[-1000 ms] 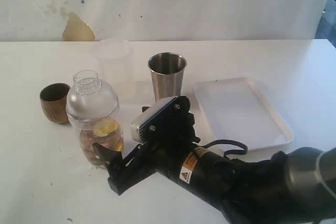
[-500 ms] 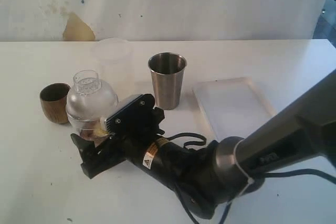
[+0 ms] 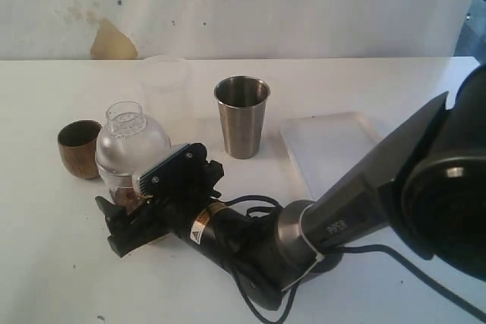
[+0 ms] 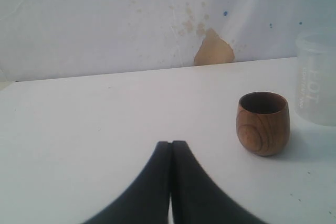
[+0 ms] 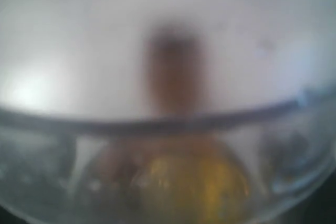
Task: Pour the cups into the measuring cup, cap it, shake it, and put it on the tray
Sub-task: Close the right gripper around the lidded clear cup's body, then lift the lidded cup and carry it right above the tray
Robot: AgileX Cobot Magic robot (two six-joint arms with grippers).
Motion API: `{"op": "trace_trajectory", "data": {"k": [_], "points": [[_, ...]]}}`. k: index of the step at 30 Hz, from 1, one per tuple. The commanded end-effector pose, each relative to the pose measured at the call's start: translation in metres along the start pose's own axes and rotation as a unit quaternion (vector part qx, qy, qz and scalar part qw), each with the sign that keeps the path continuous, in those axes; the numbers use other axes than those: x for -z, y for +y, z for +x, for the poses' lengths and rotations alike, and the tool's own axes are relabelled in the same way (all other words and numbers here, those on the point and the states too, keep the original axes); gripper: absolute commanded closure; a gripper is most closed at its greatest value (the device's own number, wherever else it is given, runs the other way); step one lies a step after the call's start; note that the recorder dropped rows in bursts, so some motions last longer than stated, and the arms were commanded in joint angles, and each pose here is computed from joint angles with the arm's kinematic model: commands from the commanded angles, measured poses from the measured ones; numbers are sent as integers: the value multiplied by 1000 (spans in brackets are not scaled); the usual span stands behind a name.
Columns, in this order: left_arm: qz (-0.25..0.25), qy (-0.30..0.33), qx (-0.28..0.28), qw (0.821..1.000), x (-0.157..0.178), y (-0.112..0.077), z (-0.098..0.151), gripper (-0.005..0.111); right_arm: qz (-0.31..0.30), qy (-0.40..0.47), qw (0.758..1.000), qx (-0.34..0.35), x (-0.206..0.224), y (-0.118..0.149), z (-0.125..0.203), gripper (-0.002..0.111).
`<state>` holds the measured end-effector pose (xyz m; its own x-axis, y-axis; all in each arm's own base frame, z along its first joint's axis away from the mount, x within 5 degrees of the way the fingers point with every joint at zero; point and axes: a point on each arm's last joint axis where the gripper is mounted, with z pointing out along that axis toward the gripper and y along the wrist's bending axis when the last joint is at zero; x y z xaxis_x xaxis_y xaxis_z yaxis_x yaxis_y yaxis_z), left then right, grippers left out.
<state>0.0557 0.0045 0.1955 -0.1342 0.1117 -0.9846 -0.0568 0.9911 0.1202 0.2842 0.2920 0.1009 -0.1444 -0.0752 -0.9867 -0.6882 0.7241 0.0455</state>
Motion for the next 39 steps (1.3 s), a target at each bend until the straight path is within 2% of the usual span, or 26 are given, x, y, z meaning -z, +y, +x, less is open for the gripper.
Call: {"op": "trace_trajectory", "data": {"k": [1,8,13,16,19,22,24,26,27,30,32,33,34,35,37,38,39], "points": [[-2,-5,-3,1000,0,0,1,107,1,-25,1000,-3,-1,0,-5,3],[-2,-5,-3,1000,0,0,1,107,1,-15,1000,-2,-2,0,-3,3],[-2,-5,-3,1000,0,0,1,107,-1,-21,999,39,-1,0,-4,3],[-2,-5,-3,1000,0,0,1,107,1,-11,999,38,-2,0,-2,3],[-2,-5,-3,1000,0,0,1,107,2,-14,999,35,-2,0,-3,9],[-2,-5,-3,1000,0,0,1,107,1,-19,999,36,-1,0,-5,26],[-2,-5,-3,1000,0,0,1,107,-1,-22,999,35,0,1,-8,61],[-2,-5,-3,1000,0,0,1,107,-4,-29,999,35,1,4,-19,104],[-2,-5,-3,1000,0,0,1,107,-5,-36,999,27,2,5,-23,108],[-2,-5,-3,1000,0,0,1,107,-15,-78,997,22,8,7,-53,108],[-2,-5,-3,1000,0,0,1,107,-10,-116,993,21,23,5,-100,108],[-2,-5,-3,1000,0,0,1,107,-4,-119,993,20,28,1,-114,108],[-2,-5,-3,1000,0,0,1,107,26,-125,992,15,39,-13,-135,108],[-2,-5,-3,1000,0,0,1,107,52,-125,991,6,43,-24,-141,108],[-2,-5,-3,1000,0,0,1,107,111,-132,982,-75,51,-50,-150,108],[-2,-5,-3,1000,0,0,1,107,101,-135,979,-115,53,-53,-153,108],[-2,-5,-3,1000,0,0,1,107,7,-111,993,-25,55,-32,-159,108]]}}
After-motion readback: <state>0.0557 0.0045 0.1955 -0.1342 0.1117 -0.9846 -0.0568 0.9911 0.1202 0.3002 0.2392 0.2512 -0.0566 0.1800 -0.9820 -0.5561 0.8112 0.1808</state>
